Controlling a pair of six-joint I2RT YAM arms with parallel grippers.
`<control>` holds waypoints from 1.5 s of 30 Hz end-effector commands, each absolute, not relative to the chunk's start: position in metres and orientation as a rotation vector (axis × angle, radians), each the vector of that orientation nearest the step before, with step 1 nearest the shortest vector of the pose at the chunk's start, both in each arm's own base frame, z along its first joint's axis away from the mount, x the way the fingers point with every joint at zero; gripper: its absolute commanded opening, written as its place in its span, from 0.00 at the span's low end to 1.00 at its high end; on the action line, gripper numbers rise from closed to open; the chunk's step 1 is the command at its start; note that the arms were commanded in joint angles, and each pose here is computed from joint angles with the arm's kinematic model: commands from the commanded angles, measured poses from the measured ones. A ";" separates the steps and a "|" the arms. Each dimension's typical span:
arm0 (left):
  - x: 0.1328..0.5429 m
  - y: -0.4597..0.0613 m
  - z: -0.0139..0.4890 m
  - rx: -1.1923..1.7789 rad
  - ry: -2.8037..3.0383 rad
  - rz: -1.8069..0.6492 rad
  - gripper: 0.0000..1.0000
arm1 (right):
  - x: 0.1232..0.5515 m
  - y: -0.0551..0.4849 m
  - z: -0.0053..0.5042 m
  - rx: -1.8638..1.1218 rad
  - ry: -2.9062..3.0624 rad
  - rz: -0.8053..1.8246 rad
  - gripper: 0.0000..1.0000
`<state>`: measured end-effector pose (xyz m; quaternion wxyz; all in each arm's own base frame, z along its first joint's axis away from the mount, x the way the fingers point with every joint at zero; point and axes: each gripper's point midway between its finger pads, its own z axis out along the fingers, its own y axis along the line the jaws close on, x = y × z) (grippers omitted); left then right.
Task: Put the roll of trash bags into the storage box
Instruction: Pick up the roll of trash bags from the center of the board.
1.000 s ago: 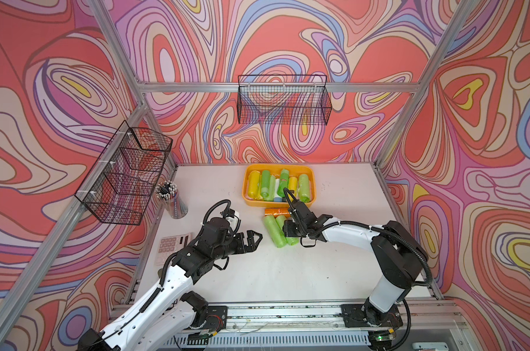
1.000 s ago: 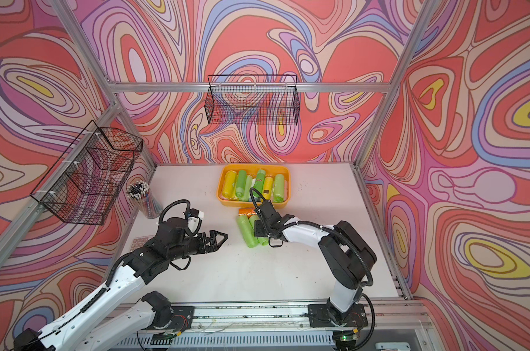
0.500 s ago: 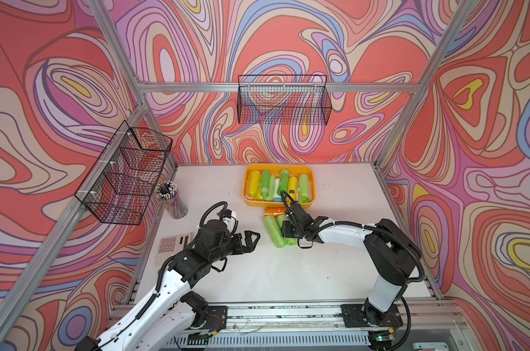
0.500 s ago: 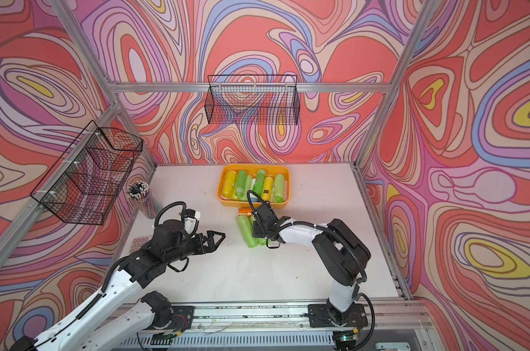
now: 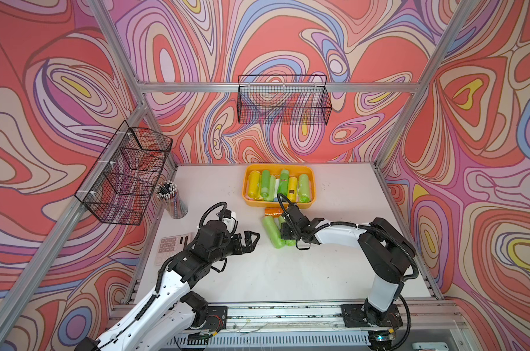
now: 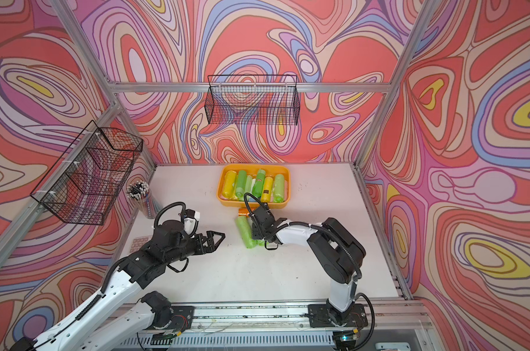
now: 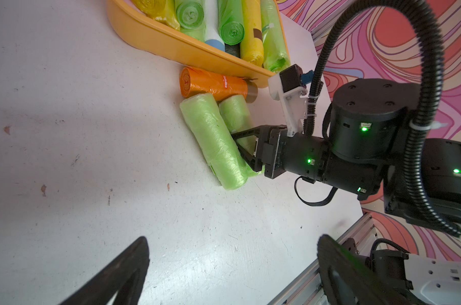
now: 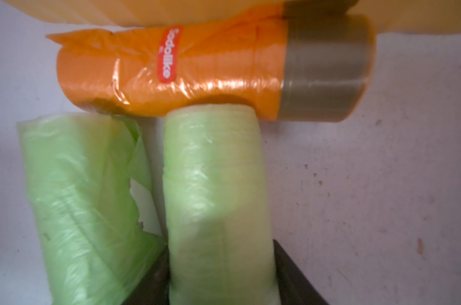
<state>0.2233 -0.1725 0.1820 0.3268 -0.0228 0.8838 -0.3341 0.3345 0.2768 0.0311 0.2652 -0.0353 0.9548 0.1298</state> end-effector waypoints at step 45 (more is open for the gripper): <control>0.238 -0.166 0.194 -0.035 2.270 -0.763 1.00 | 0.304 0.252 0.140 0.121 2.392 0.590 0.31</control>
